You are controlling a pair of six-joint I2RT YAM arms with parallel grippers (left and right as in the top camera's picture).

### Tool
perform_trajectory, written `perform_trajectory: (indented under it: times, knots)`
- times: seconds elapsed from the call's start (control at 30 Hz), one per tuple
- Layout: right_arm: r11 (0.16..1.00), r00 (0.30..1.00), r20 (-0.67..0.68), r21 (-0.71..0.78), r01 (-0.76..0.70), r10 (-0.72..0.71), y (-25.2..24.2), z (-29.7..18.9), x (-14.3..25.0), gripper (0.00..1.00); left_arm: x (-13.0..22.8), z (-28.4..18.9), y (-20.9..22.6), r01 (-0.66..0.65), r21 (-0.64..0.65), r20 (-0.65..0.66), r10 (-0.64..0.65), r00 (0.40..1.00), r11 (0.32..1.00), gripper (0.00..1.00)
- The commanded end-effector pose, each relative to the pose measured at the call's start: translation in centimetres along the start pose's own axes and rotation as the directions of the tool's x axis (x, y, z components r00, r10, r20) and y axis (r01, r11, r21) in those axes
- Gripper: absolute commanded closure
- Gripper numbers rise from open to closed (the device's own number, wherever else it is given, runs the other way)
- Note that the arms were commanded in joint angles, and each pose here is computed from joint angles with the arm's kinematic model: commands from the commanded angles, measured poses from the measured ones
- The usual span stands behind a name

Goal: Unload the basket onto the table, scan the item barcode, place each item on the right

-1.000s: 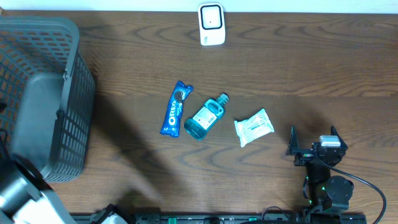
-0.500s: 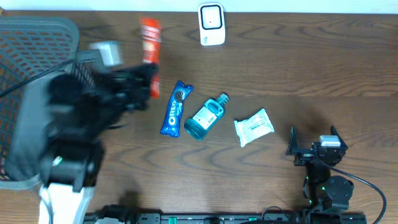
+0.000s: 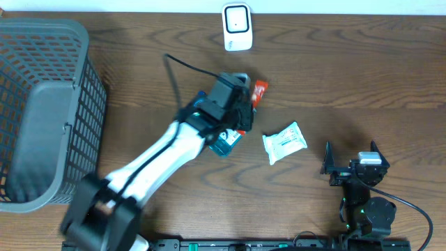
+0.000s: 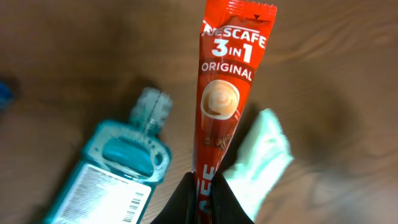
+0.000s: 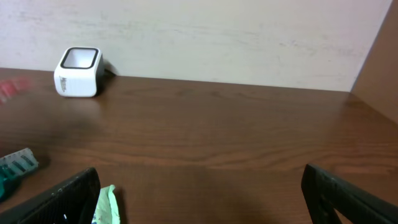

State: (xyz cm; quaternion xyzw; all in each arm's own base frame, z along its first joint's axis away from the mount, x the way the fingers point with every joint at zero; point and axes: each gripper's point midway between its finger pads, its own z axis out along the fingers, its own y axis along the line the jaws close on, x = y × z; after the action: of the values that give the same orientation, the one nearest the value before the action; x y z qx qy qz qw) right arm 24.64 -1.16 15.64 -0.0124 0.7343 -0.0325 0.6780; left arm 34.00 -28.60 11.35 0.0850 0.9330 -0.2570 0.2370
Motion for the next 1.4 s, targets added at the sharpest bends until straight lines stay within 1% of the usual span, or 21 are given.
perform_trajectory:
  times: [0.0,0.2,0.37,0.4,0.43,0.47,0.53,0.6,0.63,0.73,0.83,0.87,0.9,0.93,0.97,1.03,1.07,1.13,1.23,1.3,1.37]
  knots:
    - [1.000,1.000,-0.001,-0.004,-0.011,0.011,0.1,0.0,0.1,0.01,1.4,2.5,1.0,0.061,-0.044,-0.040,-0.063,0.997,0.997,0.93]
    - [1.000,1.000,-0.001,-0.004,-0.011,0.011,0.1,0.0,0.1,0.01,4.0,4.7,0.5,0.039,-0.050,-0.114,-0.044,0.993,0.998,0.92]
    - [1.000,1.000,-0.001,-0.004,-0.011,0.011,0.1,0.0,0.1,0.01,4.8,4.9,-1.1,0.005,-0.024,-0.122,-0.008,0.992,1.000,0.92]
    - [1.000,1.000,-0.001,-0.004,-0.011,0.011,0.1,0.0,0.1,0.01,4.9,4.9,-1.3,0.002,-0.021,-0.122,-0.005,0.993,1.000,0.75]
    - [1.000,1.000,-0.001,-0.004,-0.011,0.011,0.1,0.0,0.1,0.01,4.9,4.9,-1.3,0.001,-0.020,-0.122,-0.003,0.992,1.000,0.61]
    - [1.000,1.000,-0.001,-0.004,-0.011,0.011,0.1,0.0,0.1,0.01,4.9,4.9,-1.4,0.001,-0.019,-0.121,-0.003,0.993,1.000,0.50]
    - [1.000,1.000,0.000,-0.004,-0.011,0.011,0.1,0.0,0.1,0.01,4.7,4.7,-1.5,0.000,-0.017,-0.117,-0.002,0.993,1.000,0.45]
    - [1.000,1.000,0.000,-0.004,-0.011,0.011,0.1,0.0,0.1,0.01,4.0,4.2,-1.8,-0.030,-0.008,-0.096,0.029,0.995,1.000,0.44]
    - [1.000,1.000,-0.001,-0.004,-0.011,0.011,0.1,0.0,0.1,0.01,3.3,3.8,-2.0,-0.056,-0.006,-0.075,0.056,0.996,0.998,0.39]
    - [1.000,1.000,-0.001,-0.004,-0.011,0.011,0.1,0.0,0.1,0.01,-0.6,1.3,-2.6,-0.139,-0.025,0.036,0.140,0.990,0.990,0.37]
    - [1.000,1.000,-0.001,-0.004,-0.011,0.011,0.1,0.0,0.1,0.01,-6.2,-3.7,-3.7,-0.199,-0.068,0.187,0.209,0.960,0.978,0.37]
    - [1.000,1.000,-0.001,-0.004,-0.011,0.011,0.1,0.0,0.1,0.01,-8.6,-6.4,-4.2,-0.222,-0.090,0.260,0.238,0.936,0.971,0.32]
    - [1.000,1.000,0.000,-0.004,-0.011,0.011,0.1,0.0,0.1,0.01,-11.5,-9.7,-4.6,-0.237,-0.123,0.344,0.266,0.901,0.964,0.25]
    - [1.000,1.000,-0.001,-0.004,-0.011,0.011,0.1,0.0,0.1,0.01,-13.1,-11.8,-4.7,-0.244,-0.147,0.394,0.283,0.874,0.959,0.20]
    - [1.000,1.000,0.000,-0.004,-0.011,0.011,0.1,0.0,0.1,0.01,-15.3,-14.9,-4.8,-0.252,-0.183,0.460,0.309,0.832,0.950,0.16]
    - [1.000,1.000,-0.001,-0.004,-0.011,0.011,0.1,0.0,0.1,0.01,-18.3,-20.2,-4.6,-0.250,-0.252,0.549,0.351,0.758,0.935,0.10]
    - [1.000,1.000,-0.001,-0.004,-0.011,0.011,0.1,0.0,0.1,0.01,-19.5,-22.7,-4.3,-0.243,-0.284,0.581,0.369,0.726,0.927,0.07]
    - [1.000,1.000,-0.001,-0.004,-0.011,0.011,0.1,0.0,0.1,0.01,-21.5,-27.6,-3.2,-0.206,-0.354,0.635,0.396,0.663,0.912,0.05]
    - [1.000,1.000,-0.001,-0.004,-0.011,0.011,0.1,0.0,0.1,0.01,-23.7,-35.0,-0.7,-0.097,-0.492,0.684,0.454,0.572,0.865,0.03]
    - [1.000,1.000,0.000,-0.004,-0.011,0.011,0.1,0.0,0.1,0.01,-24.0,-39.8,1.2,-0.009,-0.611,0.665,0.519,0.537,0.792,0.00]
    - [1.000,1.000,-0.001,-0.004,-0.011,0.011,0.1,0.0,0.1,0.01,-23.6,-43.2,2.8,0.053,-0.709,0.612,0.577,0.542,0.703,0.02]
